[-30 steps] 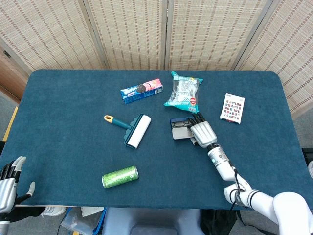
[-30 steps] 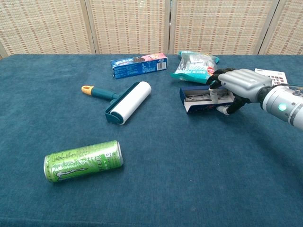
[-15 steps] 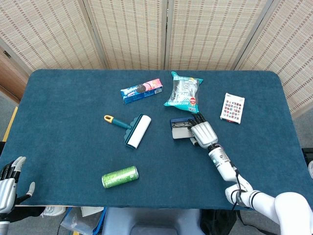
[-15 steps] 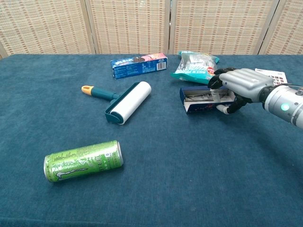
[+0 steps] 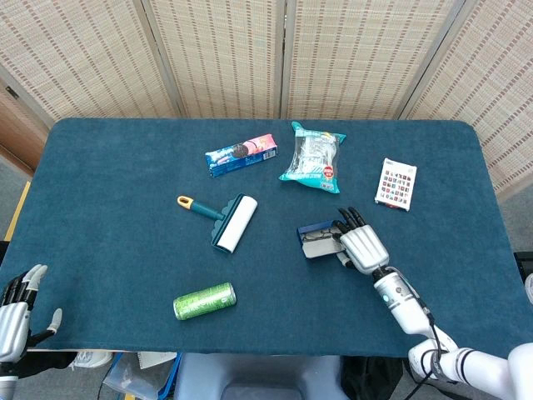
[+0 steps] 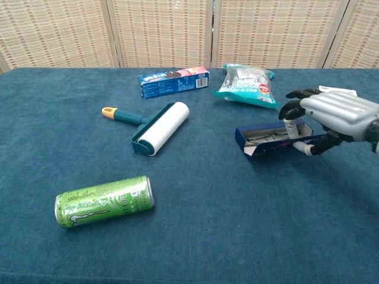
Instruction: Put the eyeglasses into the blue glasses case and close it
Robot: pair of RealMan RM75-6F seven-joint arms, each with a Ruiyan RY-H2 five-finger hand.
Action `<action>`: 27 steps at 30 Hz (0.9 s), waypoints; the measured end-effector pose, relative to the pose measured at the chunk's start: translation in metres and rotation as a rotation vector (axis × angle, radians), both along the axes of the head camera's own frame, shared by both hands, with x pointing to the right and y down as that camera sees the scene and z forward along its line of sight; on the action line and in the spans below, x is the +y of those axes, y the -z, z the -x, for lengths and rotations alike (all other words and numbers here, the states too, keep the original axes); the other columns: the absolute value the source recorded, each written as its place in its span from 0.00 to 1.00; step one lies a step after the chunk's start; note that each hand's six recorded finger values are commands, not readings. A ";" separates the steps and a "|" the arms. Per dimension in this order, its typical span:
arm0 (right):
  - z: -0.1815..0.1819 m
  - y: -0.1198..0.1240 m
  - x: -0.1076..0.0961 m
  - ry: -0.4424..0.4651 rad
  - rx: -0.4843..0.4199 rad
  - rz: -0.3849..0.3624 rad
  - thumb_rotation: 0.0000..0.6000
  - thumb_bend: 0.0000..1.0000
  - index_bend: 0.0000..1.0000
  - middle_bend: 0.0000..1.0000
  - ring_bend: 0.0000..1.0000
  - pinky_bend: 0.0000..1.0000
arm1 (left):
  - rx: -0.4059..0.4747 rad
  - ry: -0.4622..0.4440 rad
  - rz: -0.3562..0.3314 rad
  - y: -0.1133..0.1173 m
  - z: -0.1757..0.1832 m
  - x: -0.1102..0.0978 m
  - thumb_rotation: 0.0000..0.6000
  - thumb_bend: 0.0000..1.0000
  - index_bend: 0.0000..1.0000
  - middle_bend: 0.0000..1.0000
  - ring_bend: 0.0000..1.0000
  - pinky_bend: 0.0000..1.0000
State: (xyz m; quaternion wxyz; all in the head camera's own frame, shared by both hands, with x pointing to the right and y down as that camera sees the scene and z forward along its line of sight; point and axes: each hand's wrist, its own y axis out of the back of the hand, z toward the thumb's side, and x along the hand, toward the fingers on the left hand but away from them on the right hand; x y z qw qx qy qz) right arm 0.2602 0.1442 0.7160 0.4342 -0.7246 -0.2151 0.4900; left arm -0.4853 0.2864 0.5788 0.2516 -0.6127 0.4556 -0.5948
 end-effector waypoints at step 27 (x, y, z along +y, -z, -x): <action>-0.006 0.010 -0.005 -0.020 0.045 0.012 1.00 0.45 0.58 0.23 0.00 0.00 | 0.001 0.018 0.010 0.005 0.006 0.006 1.00 0.40 0.00 0.00 0.00 0.00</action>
